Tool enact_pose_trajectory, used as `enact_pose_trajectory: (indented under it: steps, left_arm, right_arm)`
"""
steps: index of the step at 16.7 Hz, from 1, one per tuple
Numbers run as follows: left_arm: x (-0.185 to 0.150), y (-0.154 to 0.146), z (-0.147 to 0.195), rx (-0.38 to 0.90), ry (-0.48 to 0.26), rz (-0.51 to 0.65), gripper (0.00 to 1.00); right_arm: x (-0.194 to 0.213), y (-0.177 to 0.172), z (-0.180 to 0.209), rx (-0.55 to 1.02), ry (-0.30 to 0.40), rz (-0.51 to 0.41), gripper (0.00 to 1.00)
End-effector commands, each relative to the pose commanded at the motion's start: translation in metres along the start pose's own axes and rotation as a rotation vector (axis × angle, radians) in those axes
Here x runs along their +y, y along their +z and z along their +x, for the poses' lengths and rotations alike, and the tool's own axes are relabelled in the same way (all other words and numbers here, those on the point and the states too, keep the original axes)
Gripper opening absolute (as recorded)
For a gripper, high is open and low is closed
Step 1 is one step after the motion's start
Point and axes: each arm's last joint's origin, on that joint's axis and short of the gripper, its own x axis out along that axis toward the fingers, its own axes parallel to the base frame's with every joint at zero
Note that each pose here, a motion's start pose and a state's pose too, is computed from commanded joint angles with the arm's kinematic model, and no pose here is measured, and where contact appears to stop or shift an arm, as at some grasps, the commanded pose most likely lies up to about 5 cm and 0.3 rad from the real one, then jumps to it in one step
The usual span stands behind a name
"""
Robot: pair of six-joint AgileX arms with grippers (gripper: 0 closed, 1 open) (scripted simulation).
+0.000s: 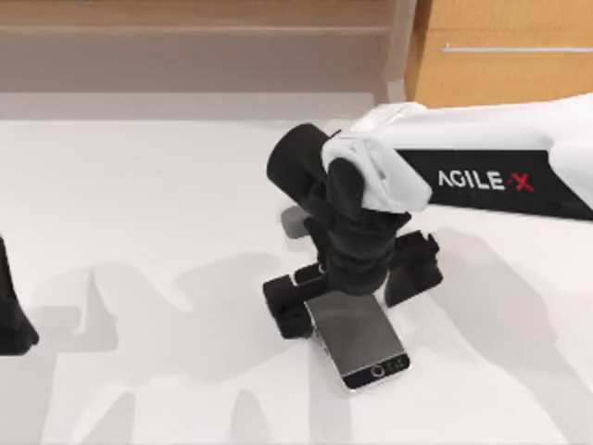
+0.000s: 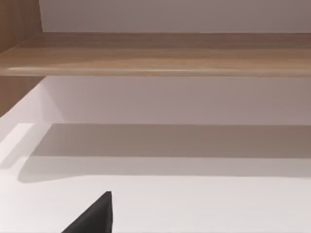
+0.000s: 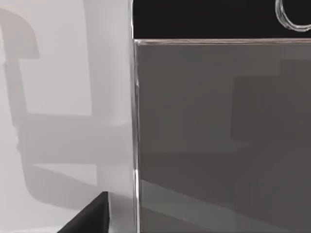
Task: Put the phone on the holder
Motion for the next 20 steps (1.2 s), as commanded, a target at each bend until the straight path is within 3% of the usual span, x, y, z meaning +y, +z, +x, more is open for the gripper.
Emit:
enact_pose_trajectory:
  steps: [12,20]
  left_arm:
    - [0.0,0.0,0.0,0.0,0.0,0.0,1.0]
    - [0.0,0.0,0.0,0.0,0.0,0.0,1.0]
  right_arm:
    - [0.0,0.0,0.0,0.0,0.0,0.0,0.02]
    - [0.0,0.0,0.0,0.0,0.0,0.0,0.0]
